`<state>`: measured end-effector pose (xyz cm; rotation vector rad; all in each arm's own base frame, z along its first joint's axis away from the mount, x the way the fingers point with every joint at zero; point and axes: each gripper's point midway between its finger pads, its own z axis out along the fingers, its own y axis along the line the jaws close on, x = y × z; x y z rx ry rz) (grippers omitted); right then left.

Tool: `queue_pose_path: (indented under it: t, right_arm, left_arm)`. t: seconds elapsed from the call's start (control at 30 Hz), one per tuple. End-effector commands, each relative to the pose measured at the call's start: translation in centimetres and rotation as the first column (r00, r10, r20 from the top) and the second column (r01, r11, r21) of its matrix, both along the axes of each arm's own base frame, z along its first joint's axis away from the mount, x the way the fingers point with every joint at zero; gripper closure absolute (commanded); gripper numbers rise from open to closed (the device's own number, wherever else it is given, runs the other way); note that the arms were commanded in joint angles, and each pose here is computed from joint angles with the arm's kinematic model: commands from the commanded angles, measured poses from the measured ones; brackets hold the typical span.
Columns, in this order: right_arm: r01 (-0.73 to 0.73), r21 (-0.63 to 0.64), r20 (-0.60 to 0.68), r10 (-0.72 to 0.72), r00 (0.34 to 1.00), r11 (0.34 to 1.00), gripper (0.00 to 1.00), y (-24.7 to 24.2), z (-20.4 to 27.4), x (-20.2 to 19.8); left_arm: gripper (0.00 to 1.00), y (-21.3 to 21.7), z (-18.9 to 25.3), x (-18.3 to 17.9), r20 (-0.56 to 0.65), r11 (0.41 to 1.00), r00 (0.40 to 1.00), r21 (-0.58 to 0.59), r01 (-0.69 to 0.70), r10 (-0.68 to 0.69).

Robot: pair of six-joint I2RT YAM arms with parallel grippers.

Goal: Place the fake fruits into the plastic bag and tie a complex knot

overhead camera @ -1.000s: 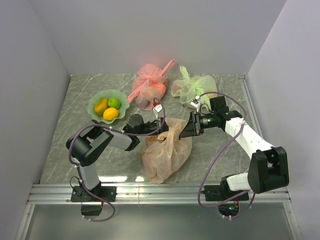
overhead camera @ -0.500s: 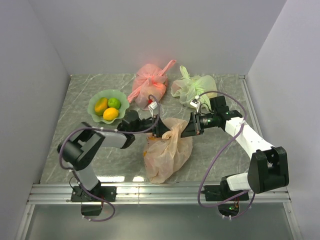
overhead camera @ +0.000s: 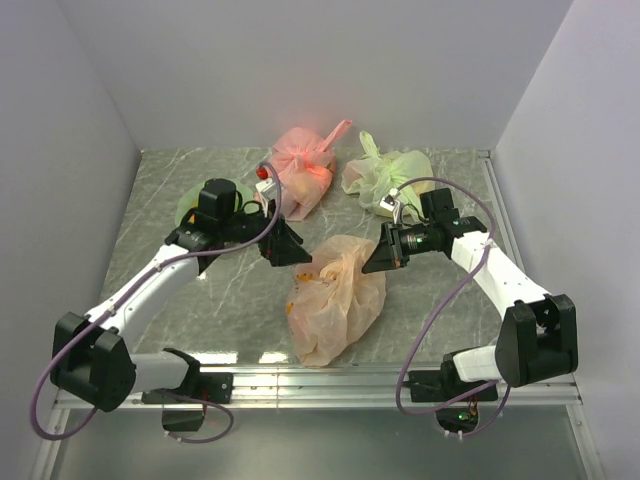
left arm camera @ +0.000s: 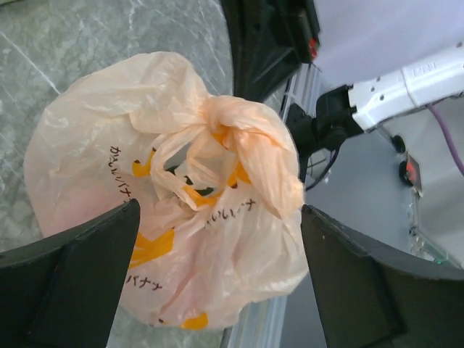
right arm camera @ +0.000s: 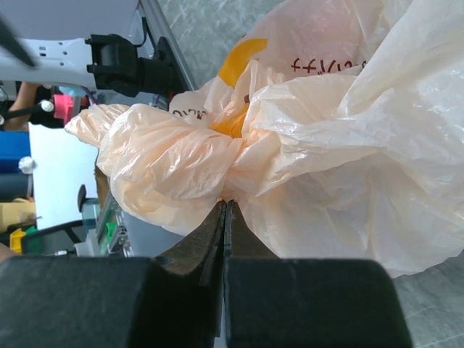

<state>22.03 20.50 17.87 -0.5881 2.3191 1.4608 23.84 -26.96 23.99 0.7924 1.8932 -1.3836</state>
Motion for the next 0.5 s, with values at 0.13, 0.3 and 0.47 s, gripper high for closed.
queue_pose_path:
  t: [0.13, 0.3, 0.47]
  right_arm:
    - [-0.019, 0.001, 0.106, 0.019, 0.994, 1.0, 1.0, 0.2, 2.0, 0.6]
    - [-0.024, -0.01, 0.113, 0.025, 0.993, 1.0, 1.0, 0.7, 2.0, 0.5]
    - [-0.031, -0.02, 0.119, 0.033, 0.992, 0.999, 1.0, 0.9, 2.0, 0.4]
  left_arm:
    - [0.01, 0.0, 0.2, -2.6, -0.018, 0.987, 0.996, 0.135, 0.087, -0.085]
    - [0.04, -2.3, -0.6, -3.4, -0.022, 0.967, 0.991, 0.215, 0.136, -0.135]
    - [0.11, -3.9, -1.4, -2.8, -0.048, 0.96, 0.991, 0.246, 0.131, -0.123]
